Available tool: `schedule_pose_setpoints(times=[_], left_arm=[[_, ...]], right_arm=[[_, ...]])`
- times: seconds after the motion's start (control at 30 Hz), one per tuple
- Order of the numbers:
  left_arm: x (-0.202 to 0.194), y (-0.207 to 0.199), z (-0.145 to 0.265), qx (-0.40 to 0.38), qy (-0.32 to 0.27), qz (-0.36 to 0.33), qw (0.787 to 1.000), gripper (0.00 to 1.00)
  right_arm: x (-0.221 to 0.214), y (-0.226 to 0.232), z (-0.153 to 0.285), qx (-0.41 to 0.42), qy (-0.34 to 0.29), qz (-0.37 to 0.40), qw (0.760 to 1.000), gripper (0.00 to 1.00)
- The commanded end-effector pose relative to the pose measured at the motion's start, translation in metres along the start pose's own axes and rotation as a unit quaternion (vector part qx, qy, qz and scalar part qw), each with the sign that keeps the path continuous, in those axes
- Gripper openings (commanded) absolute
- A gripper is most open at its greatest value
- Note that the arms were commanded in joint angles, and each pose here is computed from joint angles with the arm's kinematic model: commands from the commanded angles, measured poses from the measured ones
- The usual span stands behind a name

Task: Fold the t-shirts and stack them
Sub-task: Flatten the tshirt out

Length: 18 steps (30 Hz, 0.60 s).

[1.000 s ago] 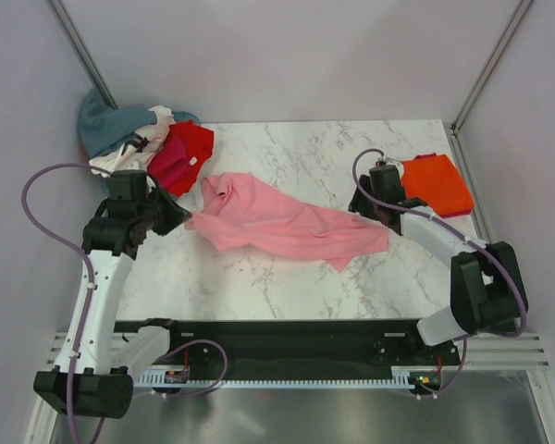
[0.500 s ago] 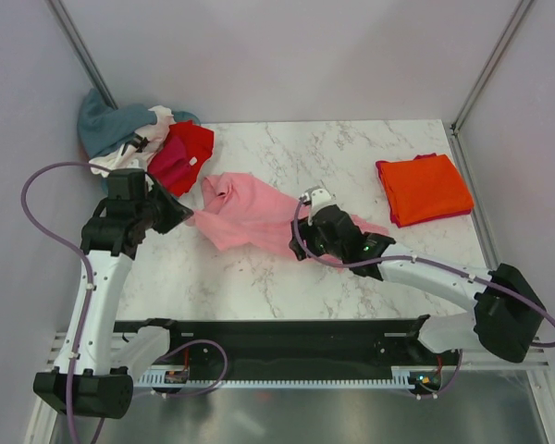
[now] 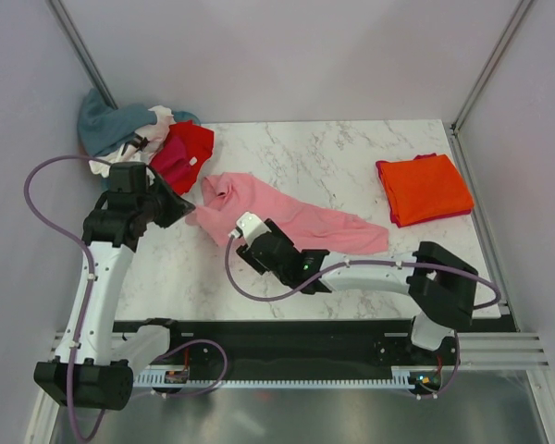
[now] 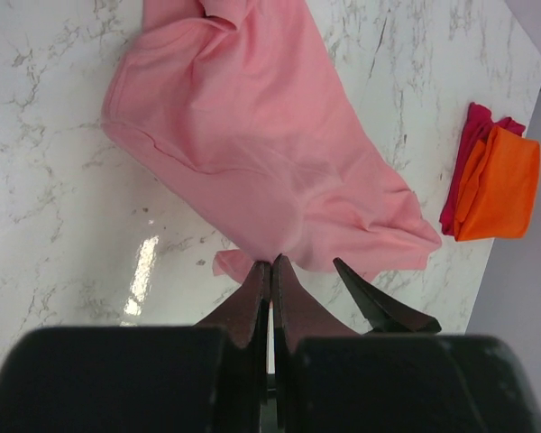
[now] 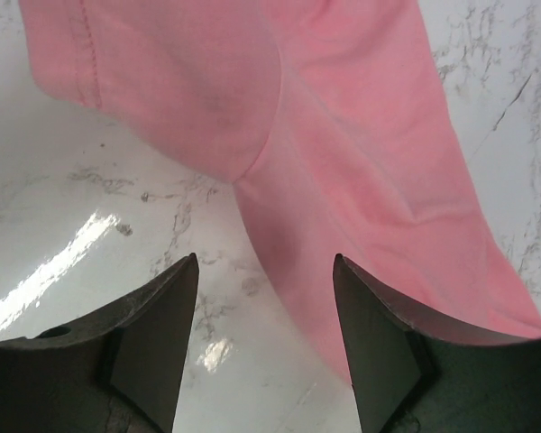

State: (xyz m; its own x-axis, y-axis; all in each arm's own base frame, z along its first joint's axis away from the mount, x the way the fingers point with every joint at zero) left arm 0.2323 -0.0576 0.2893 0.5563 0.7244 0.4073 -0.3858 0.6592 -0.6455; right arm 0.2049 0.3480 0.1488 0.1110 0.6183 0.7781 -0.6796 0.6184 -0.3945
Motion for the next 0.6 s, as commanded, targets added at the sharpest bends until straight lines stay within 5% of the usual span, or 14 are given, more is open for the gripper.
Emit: schedule_pose_setpoints(times=[0.0, 0.2, 0.57], left_arm=[[0.015, -0.017, 0.013, -0.037, -0.033, -0.028, 0.998, 0.02], [0.017, -0.021, 0.013, -0.043, -0.028, -0.027, 0.998, 0.02], [0.027, -0.026, 0.017, -0.046, -0.042, -0.028, 0.998, 0.02]], right_arm=[[0.030, -0.008, -0.013, -0.062, -0.029, 0.026, 0.997, 0.70], [0.026, 0.006, -0.031, -0.081, -0.014, 0.047, 0.996, 0.70], [-0.025, -0.024, -0.027, -0.273, 0.058, 0.026, 0.960, 0.55]])
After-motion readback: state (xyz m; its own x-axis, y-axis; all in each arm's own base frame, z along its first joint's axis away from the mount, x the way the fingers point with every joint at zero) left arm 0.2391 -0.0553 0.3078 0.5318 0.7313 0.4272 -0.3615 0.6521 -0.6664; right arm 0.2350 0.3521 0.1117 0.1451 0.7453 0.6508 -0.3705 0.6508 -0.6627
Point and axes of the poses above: each gripper's point midway between its finger pads, its own z axis back along the fingers, its own y axis along the line the jaws close on, x = y × z, the point moved 6 cm from there along z, back along the fingers, and after that the axes turned 11 degrees about z, right-handed, at the moved point
